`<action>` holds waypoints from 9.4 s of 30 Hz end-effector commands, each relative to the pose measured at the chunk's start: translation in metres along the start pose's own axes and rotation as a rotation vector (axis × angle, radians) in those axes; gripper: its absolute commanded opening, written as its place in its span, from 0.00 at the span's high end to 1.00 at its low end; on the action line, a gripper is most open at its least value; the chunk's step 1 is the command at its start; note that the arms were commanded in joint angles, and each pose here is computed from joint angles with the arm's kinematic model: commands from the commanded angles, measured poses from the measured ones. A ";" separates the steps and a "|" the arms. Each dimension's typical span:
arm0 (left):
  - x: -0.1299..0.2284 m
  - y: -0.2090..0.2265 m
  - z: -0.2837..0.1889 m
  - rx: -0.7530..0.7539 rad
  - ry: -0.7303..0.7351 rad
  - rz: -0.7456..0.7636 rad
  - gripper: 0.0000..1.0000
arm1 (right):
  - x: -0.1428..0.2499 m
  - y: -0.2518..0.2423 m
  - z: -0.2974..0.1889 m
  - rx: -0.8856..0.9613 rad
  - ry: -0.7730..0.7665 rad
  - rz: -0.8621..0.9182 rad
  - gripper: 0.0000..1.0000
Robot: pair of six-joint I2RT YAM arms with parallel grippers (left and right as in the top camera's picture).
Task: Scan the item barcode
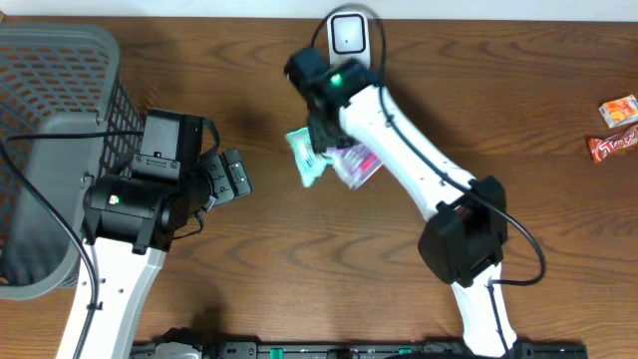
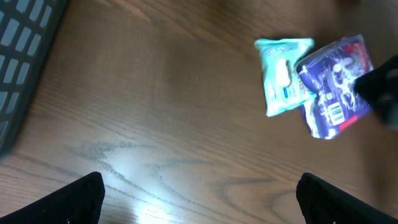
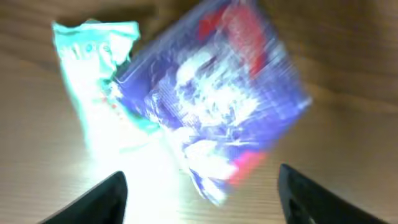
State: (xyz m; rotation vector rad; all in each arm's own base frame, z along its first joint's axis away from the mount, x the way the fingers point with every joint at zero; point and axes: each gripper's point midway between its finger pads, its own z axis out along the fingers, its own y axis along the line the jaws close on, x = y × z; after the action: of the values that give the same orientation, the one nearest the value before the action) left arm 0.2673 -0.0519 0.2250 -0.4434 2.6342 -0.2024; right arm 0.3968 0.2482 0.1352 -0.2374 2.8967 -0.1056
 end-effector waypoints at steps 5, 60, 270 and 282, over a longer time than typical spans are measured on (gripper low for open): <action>0.001 0.004 0.002 -0.015 0.004 0.003 0.02 | -0.011 -0.031 -0.028 -0.101 0.025 -0.008 0.14; 0.001 0.004 0.002 -0.015 0.004 0.003 0.02 | -0.033 -0.096 0.039 -0.416 -0.071 0.117 0.99; 0.001 0.004 0.002 -0.015 0.004 0.003 0.02 | 0.026 0.093 0.089 -0.512 0.134 -0.157 0.37; 0.001 0.004 0.002 -0.015 0.004 0.003 0.02 | -0.009 0.041 0.057 -0.293 -0.026 -0.115 0.99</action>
State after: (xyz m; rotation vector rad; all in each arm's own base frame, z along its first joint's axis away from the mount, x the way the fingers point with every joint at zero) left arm 0.2673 -0.0519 0.2248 -0.4435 2.6349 -0.2020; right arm 0.3819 0.3124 0.0346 -0.5189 2.9966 0.4896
